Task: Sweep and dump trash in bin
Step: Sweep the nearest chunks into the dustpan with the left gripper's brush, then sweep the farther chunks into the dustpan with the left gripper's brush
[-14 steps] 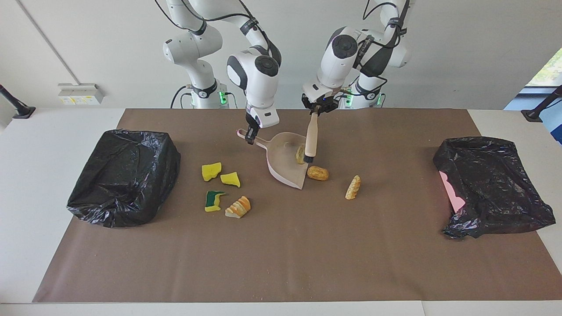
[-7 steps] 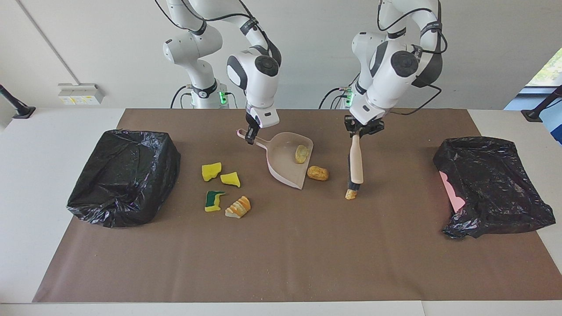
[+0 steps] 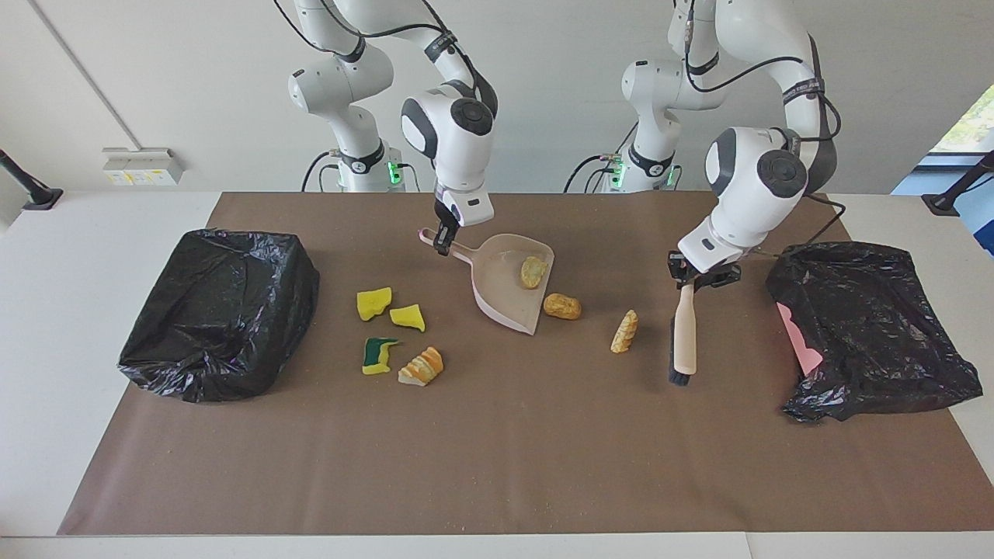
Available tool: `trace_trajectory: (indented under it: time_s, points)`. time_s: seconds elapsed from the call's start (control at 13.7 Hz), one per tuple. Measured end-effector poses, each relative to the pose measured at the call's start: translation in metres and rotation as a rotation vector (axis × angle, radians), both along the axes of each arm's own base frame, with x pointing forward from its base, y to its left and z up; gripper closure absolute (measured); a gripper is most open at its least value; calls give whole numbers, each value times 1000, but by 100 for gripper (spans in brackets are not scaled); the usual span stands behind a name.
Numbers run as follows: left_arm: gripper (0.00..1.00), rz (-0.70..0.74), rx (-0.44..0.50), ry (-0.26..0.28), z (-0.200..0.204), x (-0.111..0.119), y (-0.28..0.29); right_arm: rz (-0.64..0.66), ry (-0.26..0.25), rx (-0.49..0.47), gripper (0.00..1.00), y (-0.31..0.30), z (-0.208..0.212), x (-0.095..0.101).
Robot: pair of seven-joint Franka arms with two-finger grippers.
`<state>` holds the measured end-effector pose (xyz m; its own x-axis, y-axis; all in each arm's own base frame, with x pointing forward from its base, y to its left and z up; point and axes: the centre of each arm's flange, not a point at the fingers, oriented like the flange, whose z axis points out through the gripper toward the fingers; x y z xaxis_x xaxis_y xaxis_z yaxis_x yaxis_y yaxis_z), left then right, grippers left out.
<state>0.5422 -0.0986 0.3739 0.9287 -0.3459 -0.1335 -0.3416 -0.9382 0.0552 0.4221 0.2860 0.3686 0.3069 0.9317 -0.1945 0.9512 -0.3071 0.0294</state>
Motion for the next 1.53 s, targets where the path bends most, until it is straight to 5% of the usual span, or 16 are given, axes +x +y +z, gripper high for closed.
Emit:
trace_trajectory:
  time_s: [0.37,0.95,1.53]
  points:
    - [74,-80,-9,59,-29,-16,-27,-3,-1,0,69,0,0,0]
    - [74,-310,-79,112,-25,-119,-179,-4,0,0,69,0,0,0]
    - [74,44,-36,79,-12,-155,-234,-4,0,-1,69,0,0,0]
